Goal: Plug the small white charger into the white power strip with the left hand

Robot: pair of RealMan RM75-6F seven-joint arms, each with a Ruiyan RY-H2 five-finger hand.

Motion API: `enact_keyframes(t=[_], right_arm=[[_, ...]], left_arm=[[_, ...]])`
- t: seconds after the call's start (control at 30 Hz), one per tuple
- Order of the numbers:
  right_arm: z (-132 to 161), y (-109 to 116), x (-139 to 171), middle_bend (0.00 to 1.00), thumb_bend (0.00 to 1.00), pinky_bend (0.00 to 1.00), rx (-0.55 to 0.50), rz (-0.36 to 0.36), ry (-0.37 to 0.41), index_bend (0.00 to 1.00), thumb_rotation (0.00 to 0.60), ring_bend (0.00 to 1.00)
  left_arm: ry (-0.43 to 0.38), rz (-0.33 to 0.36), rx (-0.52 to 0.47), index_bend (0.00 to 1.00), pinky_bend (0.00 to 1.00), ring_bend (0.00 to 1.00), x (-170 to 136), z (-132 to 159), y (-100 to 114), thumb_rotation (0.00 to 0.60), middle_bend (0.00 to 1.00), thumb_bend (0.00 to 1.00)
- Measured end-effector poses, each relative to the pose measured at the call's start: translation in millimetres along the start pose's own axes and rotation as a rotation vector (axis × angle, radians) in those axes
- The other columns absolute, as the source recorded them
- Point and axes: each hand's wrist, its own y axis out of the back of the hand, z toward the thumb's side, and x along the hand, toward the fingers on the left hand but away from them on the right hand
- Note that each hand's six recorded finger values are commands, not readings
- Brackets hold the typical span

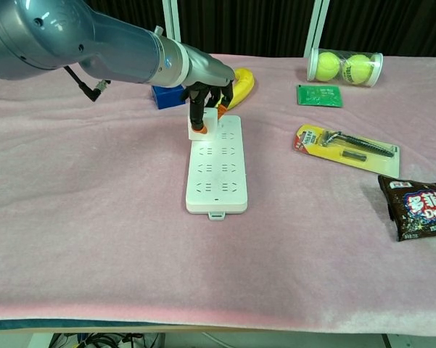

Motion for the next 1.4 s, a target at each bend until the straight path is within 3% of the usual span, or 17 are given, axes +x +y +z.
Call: enact_keyframes(t=[0.37,0.5,0.63,0.8,0.9,1.07,1.4], right_arm=[[0,0,0,0.09,0.25,0.27,0.001,-0.001,-0.001,0.12,0.6,0.16],[0,0,0,0.09,0.25,0.27,0.001,-0.001,0.0,0.12,0.6,0.16],[0,0,0,0.09,0.25,0.27,0.002,0.0,0.0,0.12,0.6,0.16],[0,-1,0,0.09,0.25,0.27,0.004,0.004,0.0,0.12,0.6,0.16],[0,-1,0,0.09,0.25,0.27,0.003,0.008,-0.002,0.12,0.6,0.16],[0,-2,0,0.09,0.25,0.27,0.004,0.011,-0.004,0.12,0.6,0.16],[-1,-1,0,0.09,0.25,0.27,-0.003,0.01,-0.011,0.12,0.6,0.16]], left_arm=[[0.006,-0.01,0.001,0.62,0.56,0.47,3,-2,-6,0.6,0.64,0.42],[0.002,0.0,-0.005,0.58,0.56,0.45,3,-1,-4,0.6,0.61,0.41],[-0.005,0.011,-0.009,0.45,0.48,0.35,2,0,-3,0.6,0.49,0.35],[0.003,0.011,-0.012,0.25,0.18,0.07,1,-2,-2,0.6,0.21,0.19],[0.013,0.0,-0.014,0.19,0.11,0.0,0,-4,-4,0.6,0.12,0.13],[0.04,-0.012,-0.03,0.17,0.09,0.0,-4,-6,-1,0.6,0.08,0.1],[0.098,0.042,-0.05,0.16,0.09,0.0,-42,-23,31,0.6,0.08,0.1]])
